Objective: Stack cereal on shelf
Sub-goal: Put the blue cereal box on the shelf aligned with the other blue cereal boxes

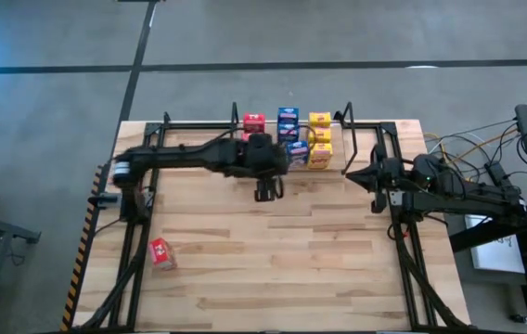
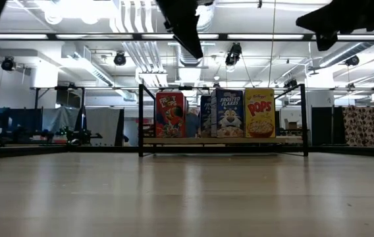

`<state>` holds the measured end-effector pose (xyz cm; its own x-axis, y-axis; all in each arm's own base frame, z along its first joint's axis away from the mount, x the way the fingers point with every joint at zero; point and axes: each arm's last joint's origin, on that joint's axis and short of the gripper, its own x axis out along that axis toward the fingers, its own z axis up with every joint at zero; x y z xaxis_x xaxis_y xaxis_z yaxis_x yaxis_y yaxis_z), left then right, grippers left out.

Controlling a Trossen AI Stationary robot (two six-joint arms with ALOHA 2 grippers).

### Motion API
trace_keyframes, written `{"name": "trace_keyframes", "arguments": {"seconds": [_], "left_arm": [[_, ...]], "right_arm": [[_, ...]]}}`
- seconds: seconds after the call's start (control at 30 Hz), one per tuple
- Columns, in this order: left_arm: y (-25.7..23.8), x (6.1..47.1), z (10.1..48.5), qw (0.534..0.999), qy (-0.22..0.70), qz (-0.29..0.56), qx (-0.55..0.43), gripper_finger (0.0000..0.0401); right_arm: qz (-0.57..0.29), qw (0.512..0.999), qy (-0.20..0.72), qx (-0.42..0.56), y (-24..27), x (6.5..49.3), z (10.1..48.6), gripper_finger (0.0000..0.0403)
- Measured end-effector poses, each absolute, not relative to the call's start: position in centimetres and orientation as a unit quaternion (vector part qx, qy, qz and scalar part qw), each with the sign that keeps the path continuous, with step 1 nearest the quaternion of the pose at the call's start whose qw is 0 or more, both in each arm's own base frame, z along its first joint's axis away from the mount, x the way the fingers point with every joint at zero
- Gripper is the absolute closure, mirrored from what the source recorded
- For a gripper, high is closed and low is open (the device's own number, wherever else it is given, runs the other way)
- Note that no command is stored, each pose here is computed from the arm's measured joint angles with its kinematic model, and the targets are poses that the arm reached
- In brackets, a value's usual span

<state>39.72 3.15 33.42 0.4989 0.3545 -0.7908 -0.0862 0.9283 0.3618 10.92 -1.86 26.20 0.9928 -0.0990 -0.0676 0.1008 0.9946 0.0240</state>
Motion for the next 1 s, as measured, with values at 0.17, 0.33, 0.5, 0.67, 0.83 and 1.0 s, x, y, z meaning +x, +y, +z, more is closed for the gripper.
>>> {"name": "trace_keyframes", "arguments": {"seconds": [0.17,0.33,0.5,0.67,0.83,1.0], "left_arm": [[1.5,37.0,32.0,0.888,0.423,0.132,0.124,0.0165],[0.9,34.6,31.0,0.915,0.35,0.153,0.129,0.0165],[0.9,32.9,29.7,0.94,0.264,0.156,0.148,0.0165],[0.8,31.4,28.5,0.961,0.175,0.139,0.164,0.0165],[0.8,29.4,28.4,0.964,0.132,0.141,0.184,0.0165],[0.9,27.2,29.3,0.962,0.112,0.163,0.186,0.0165]], "right_arm": [[-0.106,0.99,0.071,0.053,-2.4,12.3,25.6,0.0394],[-0.132,0.981,0.115,0.084,-3.0,14.2,25.3,0.0394],[-0.135,0.977,0.142,0.087,-3.3,16.1,26.2,0.0394],[-0.119,0.97,0.201,0.065,-3.8,18.4,27.8,0.0394],[-0.13,0.953,0.268,0.058,-4.9,21.0,30.5,0.0394],[-0.139,0.927,0.345,0.047,-6.8,23.9,32.7,0.0394]]}}
